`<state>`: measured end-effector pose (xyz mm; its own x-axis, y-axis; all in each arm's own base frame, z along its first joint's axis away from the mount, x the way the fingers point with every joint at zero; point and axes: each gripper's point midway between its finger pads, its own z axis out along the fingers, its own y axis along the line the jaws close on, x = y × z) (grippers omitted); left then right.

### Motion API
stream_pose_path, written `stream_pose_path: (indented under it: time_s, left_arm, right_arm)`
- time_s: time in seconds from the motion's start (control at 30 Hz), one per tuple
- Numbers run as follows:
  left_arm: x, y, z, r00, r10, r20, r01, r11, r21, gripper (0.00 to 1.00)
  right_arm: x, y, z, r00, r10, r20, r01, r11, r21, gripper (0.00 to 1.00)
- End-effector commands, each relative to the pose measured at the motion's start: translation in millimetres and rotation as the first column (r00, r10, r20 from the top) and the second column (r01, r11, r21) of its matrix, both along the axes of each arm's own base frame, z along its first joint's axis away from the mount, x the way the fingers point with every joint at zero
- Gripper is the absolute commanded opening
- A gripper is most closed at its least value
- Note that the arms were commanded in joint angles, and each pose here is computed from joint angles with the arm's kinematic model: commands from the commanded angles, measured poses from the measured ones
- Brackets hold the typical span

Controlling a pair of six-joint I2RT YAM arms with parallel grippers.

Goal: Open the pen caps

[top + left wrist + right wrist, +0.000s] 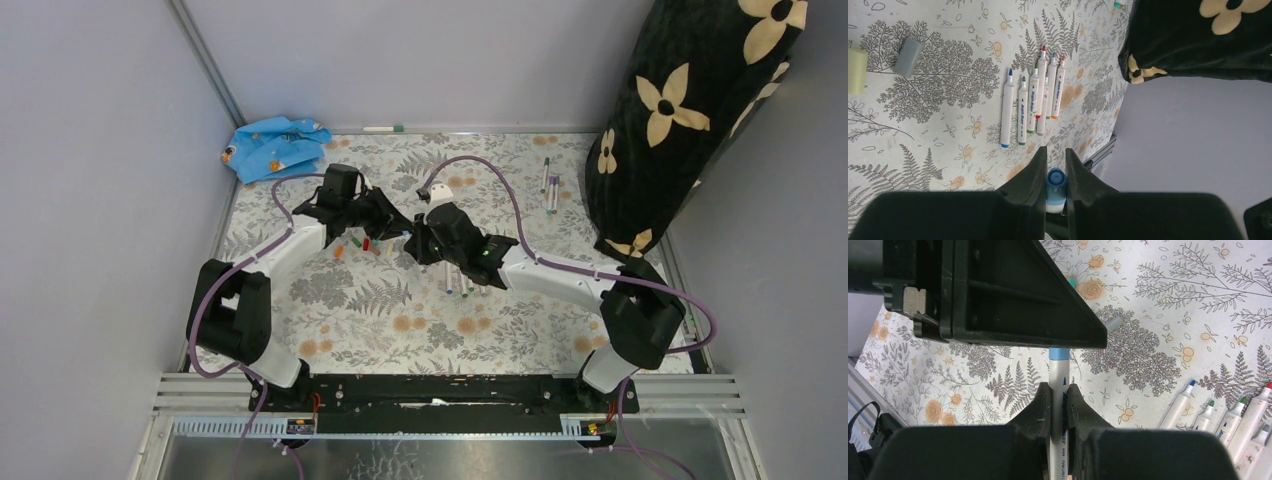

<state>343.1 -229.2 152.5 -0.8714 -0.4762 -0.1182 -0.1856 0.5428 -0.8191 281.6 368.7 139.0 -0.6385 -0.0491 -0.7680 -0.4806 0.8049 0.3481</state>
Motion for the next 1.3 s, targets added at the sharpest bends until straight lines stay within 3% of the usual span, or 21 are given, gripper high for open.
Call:
stream_pose_path:
  time_s: [0.0, 0.3, 0.6, 0.8, 1.03, 1.27]
  left_arm:
    - [84.7, 68.3, 32.2, 0.912, 0.331, 0.240, -0.350, 0.936, 0.037, 0.00]
    - [97.8, 77.0, 48.7, 0.896, 0.349, 0.274, -0.368, 0.930, 0.019, 0.00]
    - [110.8, 87.3, 53.3, 0.890, 0.333, 0.312, -0.374, 0.924, 0.081, 0.00]
    - [105.9, 87.9, 45.7, 0.905, 0.299, 0.303, -0.346, 0.931, 0.113, 0.00]
    - [59.0, 113.7, -10.8, 0.936, 0.257, 0.241, -0.327, 0.886, 0.329, 0.00]
    - [22.9, 117.9, -61.5, 0.959, 0.222, 0.173, -0.280, 0.820, 0.500, 0.00]
  right_arm:
    - [-69.4, -23.4, -32.7, 0.982, 0.096, -0.166, -0.117, 0.985, -0.126, 0.00]
    - [-90.5, -29.9, -53.1, 0.973, 0.107, -0.203, -0.136, 0.981, -0.135, 0.00]
    - [-108.1, -39.8, -61.8, 0.970, 0.102, -0.221, -0.139, 0.978, -0.156, 0.00]
    - [-97.9, -42.8, -52.7, 0.982, 0.069, -0.174, -0.099, 0.979, -0.176, 0.00]
    - [-63.0, -39.8, -35.8, 0.998, -0.030, -0.063, 0.015, 0.973, -0.229, 0.00]
    - [-23.3, -35.3, -56.5, 0.989, -0.137, -0.052, 0.117, 0.950, -0.290, 0.00]
